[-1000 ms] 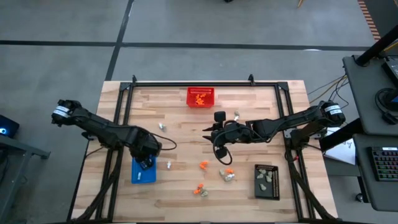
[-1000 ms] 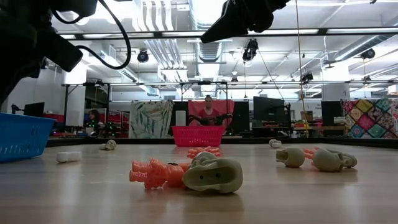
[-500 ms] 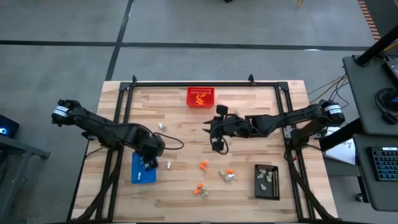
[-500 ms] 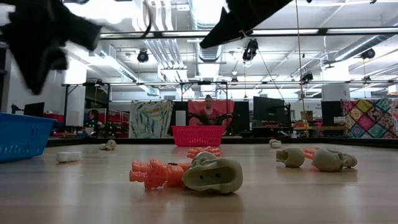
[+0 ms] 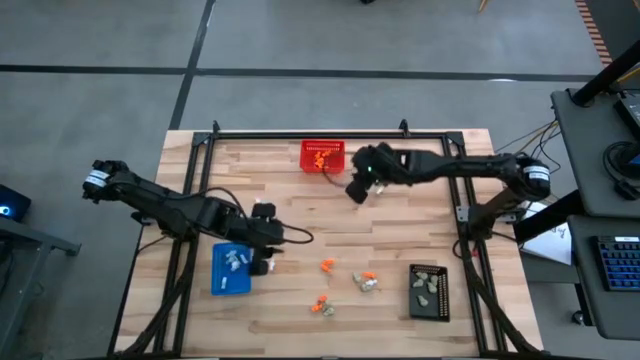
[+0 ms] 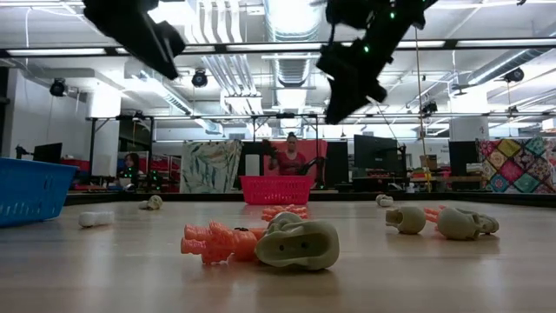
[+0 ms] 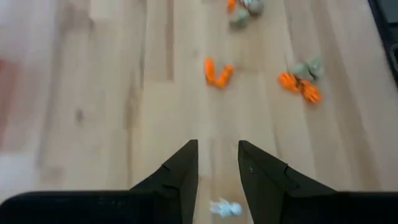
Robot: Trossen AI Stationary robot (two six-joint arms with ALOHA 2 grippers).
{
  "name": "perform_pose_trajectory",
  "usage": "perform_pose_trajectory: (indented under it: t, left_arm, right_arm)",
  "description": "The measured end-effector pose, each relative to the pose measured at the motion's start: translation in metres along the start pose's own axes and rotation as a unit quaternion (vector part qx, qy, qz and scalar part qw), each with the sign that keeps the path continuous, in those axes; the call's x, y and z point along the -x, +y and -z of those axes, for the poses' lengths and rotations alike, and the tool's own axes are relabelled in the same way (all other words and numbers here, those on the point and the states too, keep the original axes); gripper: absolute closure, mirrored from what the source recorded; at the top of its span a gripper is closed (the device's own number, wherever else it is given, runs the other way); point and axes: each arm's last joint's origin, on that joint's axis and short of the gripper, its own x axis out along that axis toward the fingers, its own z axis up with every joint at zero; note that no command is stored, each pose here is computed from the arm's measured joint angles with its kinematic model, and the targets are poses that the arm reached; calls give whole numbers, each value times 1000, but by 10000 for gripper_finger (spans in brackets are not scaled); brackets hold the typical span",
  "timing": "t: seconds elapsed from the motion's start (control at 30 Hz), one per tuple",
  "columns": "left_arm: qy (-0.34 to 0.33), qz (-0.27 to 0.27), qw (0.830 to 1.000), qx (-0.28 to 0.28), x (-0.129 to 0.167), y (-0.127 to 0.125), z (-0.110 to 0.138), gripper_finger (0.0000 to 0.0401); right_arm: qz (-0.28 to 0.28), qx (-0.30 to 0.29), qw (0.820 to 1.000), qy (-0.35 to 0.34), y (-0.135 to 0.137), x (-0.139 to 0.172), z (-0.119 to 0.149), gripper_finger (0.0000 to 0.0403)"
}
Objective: Sort Halloween decoration
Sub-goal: Put the gray skull toy into the black bin
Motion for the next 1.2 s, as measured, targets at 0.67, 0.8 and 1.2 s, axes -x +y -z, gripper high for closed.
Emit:
perform_pose_trajectory:
  t: [0.67,0.8,1.2]
  left_arm:
    - [-104,3,995,-4,-2,5,16,336]
    - [-129,-11,991,11,7,8,20,338]
    - [-165,-105,980,37,19,17,25,338]
  right_arm:
    - [85,-88,973,193,-72,-38,23,294]
    - [75,-73,972,210,-72,-40,25,294]
    - [55,-67,971,224,-71,-45,27,308]
